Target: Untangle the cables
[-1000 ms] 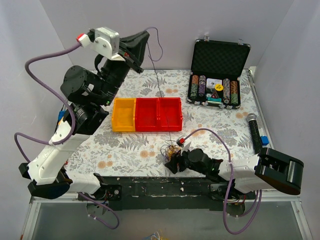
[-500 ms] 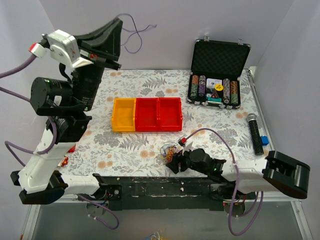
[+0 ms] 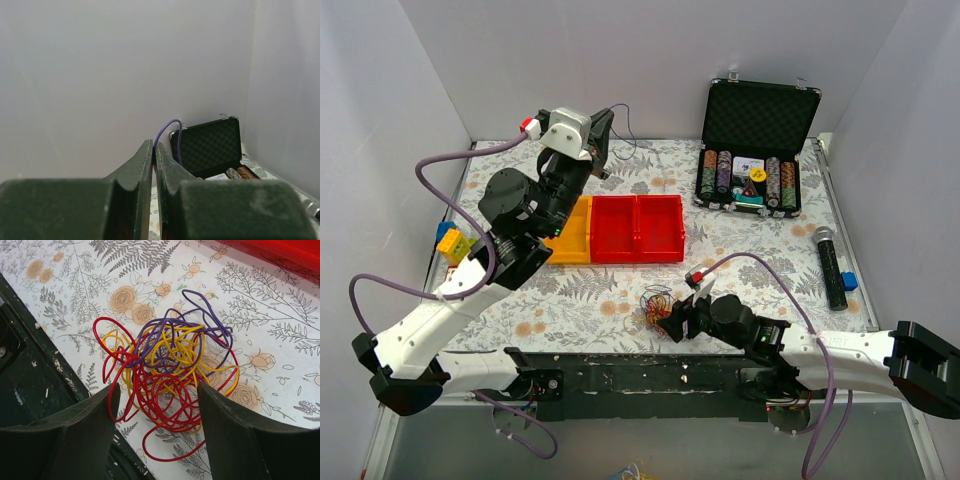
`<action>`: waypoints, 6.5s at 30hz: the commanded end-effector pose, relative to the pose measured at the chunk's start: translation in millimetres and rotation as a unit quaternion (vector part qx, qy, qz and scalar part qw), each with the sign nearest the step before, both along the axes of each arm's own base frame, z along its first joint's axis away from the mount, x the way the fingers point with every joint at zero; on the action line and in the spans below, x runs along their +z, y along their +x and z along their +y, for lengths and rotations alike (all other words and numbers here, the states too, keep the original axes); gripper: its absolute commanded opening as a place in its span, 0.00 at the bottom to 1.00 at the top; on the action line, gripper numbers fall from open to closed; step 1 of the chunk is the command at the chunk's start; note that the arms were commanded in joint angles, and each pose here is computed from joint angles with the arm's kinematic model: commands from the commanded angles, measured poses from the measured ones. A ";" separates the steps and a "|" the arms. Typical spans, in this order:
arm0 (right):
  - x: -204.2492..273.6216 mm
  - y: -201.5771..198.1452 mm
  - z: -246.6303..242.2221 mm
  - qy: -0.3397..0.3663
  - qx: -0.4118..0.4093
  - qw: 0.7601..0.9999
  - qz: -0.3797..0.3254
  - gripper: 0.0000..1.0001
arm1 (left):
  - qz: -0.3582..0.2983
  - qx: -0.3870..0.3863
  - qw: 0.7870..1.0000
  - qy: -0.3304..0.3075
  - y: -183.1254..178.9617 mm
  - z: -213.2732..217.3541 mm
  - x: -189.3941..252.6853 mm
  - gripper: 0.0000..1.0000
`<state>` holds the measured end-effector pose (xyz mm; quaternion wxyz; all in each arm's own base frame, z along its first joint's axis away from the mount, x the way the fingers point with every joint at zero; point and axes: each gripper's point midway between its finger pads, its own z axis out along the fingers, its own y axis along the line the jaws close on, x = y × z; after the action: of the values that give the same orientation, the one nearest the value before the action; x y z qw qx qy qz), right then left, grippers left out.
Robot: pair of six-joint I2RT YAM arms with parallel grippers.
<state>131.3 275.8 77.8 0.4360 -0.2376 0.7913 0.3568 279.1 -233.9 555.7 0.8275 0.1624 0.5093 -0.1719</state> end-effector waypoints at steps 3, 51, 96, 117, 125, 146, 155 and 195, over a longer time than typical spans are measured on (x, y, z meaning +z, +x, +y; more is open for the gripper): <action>18.6 7.1 1.4 0.019 -0.016 1.000 -0.017 0.71 | -0.028 0.026 0.999 -0.034 -8.6 22.2 18.6 0.08; 22.7 7.5 -12.6 0.032 -0.035 0.999 -0.024 0.72 | 0.338 -0.147 0.765 0.528 -37.9 92.8 -444.6 0.58; 28.6 8.3 -6.5 0.030 -0.030 0.999 -0.023 0.69 | 0.303 -0.236 0.887 0.256 23.4 6.3 -243.5 0.00; 30.1 10.0 -11.2 0.026 -0.040 0.999 -0.022 0.68 | 0.046 -0.155 0.976 0.146 95.1 -20.8 -49.0 0.00; 26.6 10.1 -11.6 0.025 -0.043 0.999 -0.018 0.68 | -0.076 -0.117 0.987 0.082 82.8 -4.8 52.2 0.00; 20.6 7.5 -15.0 0.029 -0.045 0.999 -0.010 0.68 | -0.194 -0.036 0.980 -0.011 68.9 31.6 136.8 0.00; 17.2 7.3 -13.1 0.030 -0.045 0.999 -0.006 0.68 | -0.263 -0.015 0.963 -0.049 47.6 49.1 194.6 0.00; 8.9 5.3 -21.8 0.032 -0.055 0.998 0.003 0.68 | -0.111 -0.009 0.992 0.055 118.5 18.2 30.0 0.00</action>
<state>132.7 251.3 76.7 0.4462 -0.1929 0.8017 0.3477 408.1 -220.7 583.9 0.8659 0.2304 0.4234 -0.1339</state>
